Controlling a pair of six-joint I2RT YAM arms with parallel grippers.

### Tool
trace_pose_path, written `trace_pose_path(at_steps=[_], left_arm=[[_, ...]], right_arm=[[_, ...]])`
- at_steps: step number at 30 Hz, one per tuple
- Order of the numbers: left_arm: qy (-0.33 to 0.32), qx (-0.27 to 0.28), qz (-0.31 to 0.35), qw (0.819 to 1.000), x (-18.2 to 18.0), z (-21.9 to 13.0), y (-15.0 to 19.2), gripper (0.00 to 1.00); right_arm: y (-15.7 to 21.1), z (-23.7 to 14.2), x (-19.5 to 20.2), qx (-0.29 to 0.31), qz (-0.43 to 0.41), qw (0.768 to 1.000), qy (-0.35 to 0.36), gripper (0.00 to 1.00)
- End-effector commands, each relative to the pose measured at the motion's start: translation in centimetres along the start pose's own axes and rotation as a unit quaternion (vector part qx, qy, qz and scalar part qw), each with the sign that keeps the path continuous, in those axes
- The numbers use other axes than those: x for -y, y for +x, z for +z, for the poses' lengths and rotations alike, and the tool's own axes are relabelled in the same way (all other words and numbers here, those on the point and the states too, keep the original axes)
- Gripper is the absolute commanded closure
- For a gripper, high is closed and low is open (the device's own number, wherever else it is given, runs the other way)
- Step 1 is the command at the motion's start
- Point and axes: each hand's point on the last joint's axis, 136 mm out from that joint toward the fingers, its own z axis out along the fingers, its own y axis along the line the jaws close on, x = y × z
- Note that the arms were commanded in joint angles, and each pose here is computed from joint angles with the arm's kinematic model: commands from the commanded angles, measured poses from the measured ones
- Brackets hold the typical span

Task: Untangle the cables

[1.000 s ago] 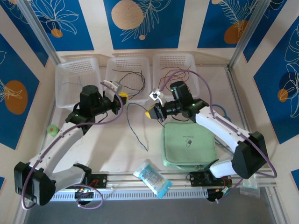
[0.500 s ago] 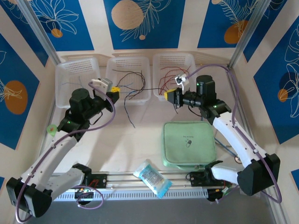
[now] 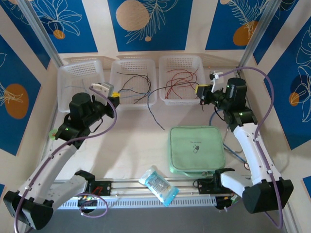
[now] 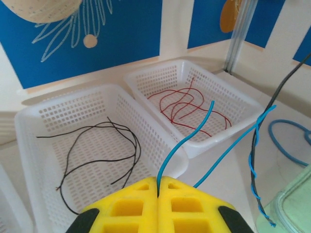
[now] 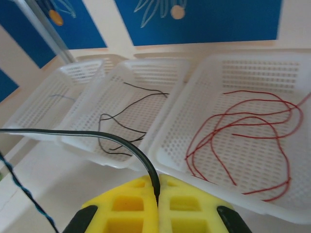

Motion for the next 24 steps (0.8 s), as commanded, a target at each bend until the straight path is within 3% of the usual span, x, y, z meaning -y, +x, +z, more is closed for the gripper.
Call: trace_pose_path(at_steps=[1, 10, 19, 24], left_arm=[[-0.046, 0.015, 0.01, 0.999, -1.7, -1.7, -1.8, 1.0], [-0.139, 0.015, -0.01, 0.99, -5.6, -3.4, -1.6, 1.0], [-0.288, 0.074, -0.025, 0.955, -10.1, -7.4, -2.7, 1.0], [-0.326, 0.092, -0.029, 0.94, -11.2, -8.7, -2.8, 1.0]], right_arm=[[-0.6, -1.6, 1.9, 0.012, 0.003, 0.999, 0.052, 1.0], [-2.0, -4.2, 6.0, 0.044, 0.036, 0.987, 0.149, 1.0], [-2.7, -5.6, 7.7, 0.057, 0.043, 0.977, 0.203, 1.0], [-2.7, -6.1, 8.4, 0.063, 0.045, 0.971, 0.228, 1.0]])
